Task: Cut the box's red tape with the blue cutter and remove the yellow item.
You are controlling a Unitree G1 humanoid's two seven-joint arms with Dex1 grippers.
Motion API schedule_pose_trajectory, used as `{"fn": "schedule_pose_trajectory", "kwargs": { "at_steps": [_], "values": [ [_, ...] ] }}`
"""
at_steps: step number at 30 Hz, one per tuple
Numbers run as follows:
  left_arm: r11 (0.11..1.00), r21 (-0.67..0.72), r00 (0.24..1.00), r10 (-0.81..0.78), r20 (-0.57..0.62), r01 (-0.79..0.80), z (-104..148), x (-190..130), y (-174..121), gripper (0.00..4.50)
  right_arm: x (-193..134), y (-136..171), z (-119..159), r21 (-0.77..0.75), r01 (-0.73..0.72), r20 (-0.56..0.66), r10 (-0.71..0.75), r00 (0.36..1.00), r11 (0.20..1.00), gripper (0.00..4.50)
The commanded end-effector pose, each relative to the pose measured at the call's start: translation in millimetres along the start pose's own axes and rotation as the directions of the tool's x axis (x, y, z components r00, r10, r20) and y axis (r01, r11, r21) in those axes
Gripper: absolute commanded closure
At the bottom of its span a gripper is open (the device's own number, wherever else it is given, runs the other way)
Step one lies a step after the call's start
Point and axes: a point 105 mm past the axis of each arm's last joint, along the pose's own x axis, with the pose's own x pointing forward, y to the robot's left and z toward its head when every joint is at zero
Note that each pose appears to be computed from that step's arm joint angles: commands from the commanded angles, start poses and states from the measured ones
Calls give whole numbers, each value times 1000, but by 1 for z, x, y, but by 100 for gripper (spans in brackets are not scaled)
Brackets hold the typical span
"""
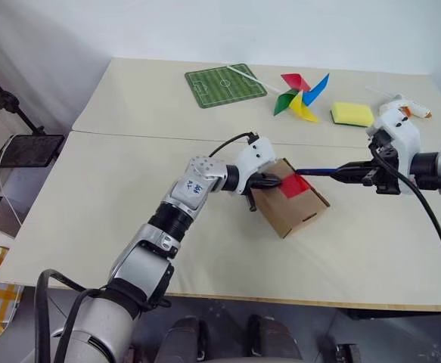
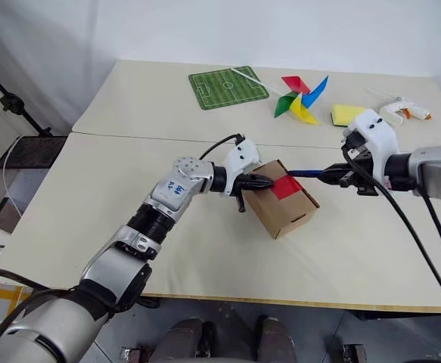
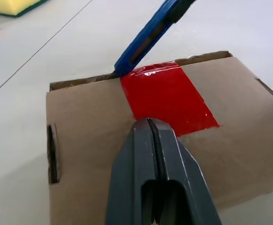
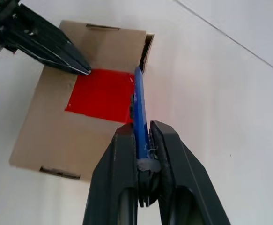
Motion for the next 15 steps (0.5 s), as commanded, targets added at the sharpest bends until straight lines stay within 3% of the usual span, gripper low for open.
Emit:
{"fn": "schedule_pose_trajectory", "kwargs": {
  "at_steps": [1,15],
  "values": [
    [999,-14,987,-42,-158,40,-42,11,-13,450,-4,3,0,47,-41,-68,44,997,998,434],
    [998,-38,982,-51,-180,45,-55,22,-19,450,-21,9,13,168,-111,-232,148,961,980,434]
  ]
}}
